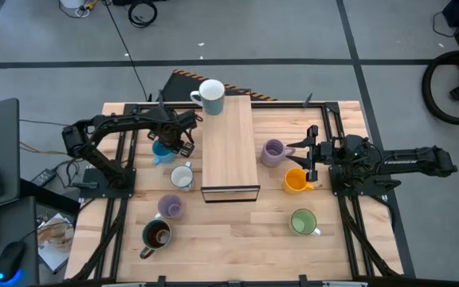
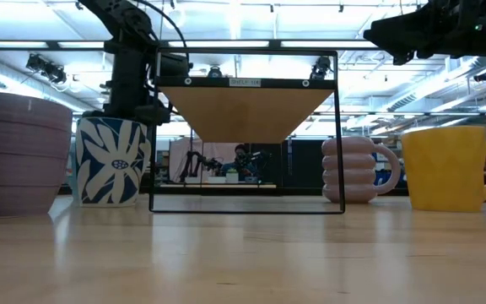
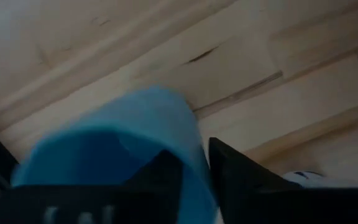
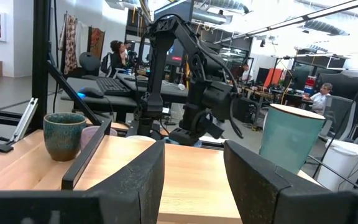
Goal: Place coffee mugs
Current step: Put the blue mug on the shelf
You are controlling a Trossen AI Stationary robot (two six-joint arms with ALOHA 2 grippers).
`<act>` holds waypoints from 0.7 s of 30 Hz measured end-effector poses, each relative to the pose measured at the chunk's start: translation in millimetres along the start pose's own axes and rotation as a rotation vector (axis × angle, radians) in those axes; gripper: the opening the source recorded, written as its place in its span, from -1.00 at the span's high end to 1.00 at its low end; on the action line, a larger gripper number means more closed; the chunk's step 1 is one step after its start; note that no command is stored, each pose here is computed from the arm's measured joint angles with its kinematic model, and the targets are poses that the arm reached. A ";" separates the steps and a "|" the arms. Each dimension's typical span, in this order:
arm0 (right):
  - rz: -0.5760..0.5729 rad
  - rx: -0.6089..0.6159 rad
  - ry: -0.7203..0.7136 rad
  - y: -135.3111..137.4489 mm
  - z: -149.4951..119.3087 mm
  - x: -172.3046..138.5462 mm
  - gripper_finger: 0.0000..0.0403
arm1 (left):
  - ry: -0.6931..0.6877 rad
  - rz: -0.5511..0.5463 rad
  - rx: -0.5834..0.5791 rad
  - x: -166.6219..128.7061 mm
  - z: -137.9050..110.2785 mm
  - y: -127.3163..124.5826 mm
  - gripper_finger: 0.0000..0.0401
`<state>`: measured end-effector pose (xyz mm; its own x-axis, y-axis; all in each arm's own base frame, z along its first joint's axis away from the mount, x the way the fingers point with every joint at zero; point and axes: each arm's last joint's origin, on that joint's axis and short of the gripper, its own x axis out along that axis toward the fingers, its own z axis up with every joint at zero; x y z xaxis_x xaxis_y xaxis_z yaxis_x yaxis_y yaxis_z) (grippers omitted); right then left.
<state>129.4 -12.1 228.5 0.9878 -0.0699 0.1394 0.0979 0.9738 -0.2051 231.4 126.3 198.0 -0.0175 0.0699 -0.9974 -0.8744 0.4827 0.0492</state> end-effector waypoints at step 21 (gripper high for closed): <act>-0.001 0.003 -0.003 -0.1 0.3 0.0 0.15 | -0.021 0.027 0.620 -100.9 8.2 -7.0 0.86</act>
<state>129.4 -12.1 228.8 0.9874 -0.0699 0.1423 0.0982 0.9743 -0.2025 243.3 123.0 298.7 -0.0207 0.1029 -0.9945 -0.4296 0.8973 0.1018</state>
